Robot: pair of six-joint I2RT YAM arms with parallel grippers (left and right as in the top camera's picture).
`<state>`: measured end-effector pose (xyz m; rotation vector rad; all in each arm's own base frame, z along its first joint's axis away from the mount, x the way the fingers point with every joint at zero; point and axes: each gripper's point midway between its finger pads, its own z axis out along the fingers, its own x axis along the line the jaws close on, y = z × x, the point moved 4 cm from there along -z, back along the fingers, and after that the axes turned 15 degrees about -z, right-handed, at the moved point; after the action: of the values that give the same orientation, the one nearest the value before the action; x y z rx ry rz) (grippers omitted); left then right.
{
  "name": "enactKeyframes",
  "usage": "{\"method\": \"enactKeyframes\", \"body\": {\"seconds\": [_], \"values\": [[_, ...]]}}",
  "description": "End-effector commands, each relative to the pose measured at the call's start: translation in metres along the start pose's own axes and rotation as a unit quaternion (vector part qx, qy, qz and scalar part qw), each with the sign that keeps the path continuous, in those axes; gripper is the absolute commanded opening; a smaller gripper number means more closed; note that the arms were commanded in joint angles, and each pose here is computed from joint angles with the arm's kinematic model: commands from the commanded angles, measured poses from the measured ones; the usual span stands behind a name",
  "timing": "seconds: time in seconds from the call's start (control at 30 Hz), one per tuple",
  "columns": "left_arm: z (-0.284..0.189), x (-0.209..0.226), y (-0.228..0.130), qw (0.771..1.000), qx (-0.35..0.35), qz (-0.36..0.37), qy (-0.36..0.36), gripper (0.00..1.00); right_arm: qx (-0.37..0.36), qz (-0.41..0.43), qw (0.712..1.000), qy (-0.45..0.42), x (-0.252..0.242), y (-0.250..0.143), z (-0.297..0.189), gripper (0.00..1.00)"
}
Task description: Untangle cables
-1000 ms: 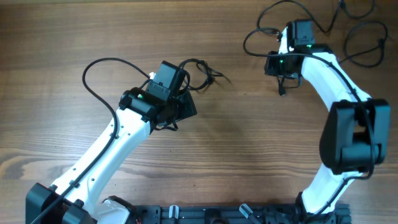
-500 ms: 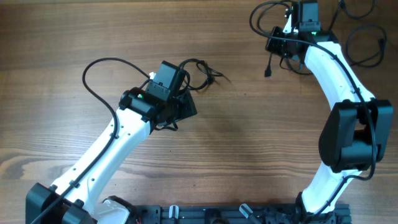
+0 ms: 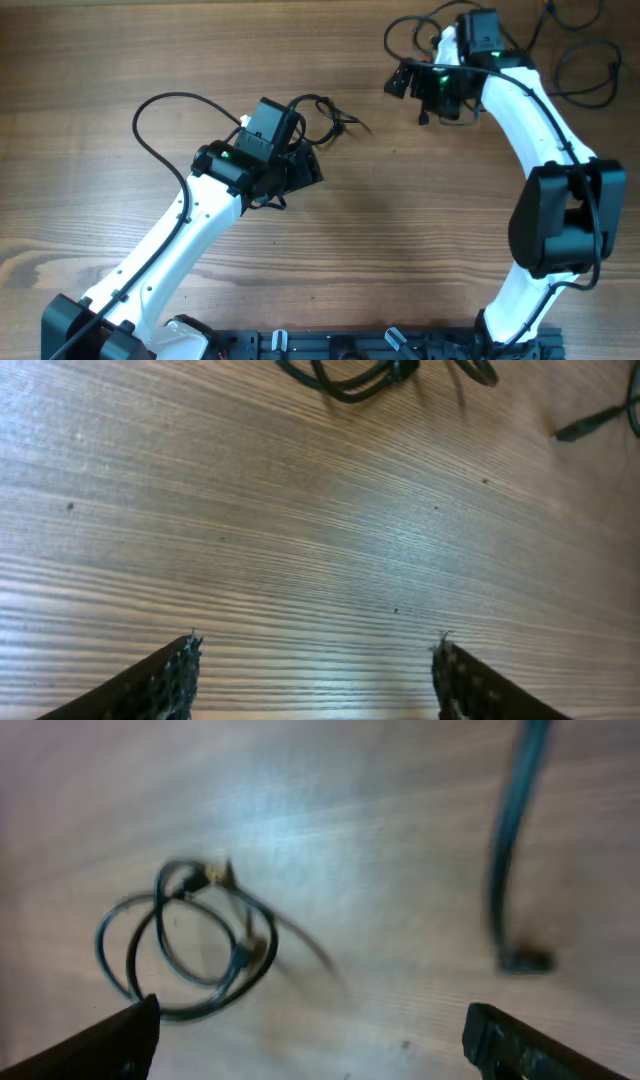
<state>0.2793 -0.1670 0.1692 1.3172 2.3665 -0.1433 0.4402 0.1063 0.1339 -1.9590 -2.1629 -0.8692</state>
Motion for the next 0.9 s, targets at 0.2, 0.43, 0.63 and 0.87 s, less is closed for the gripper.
{"method": "enactKeyframes", "body": {"seconds": [0.2,0.43,0.63,0.87], "values": [[-0.006,0.041,0.045,0.997,-0.019,-0.066,0.035,1.0,0.058,-0.077,0.994,0.042,0.075,-0.029,0.027,1.0],[-0.013,0.067,0.075,0.991,-0.057,-0.11,0.058,1.0,0.02,-0.051,0.997,0.045,0.12,-0.027,0.051,1.0],[-0.014,0.075,0.073,0.989,-0.051,-0.115,0.075,1.0,0.01,0.116,0.993,-0.027,0.106,-0.03,0.057,0.98],[-0.014,0.076,0.072,0.989,-0.049,-0.115,0.078,1.0,-0.023,-0.247,0.964,-0.093,0.092,-0.011,0.056,0.97]]}}
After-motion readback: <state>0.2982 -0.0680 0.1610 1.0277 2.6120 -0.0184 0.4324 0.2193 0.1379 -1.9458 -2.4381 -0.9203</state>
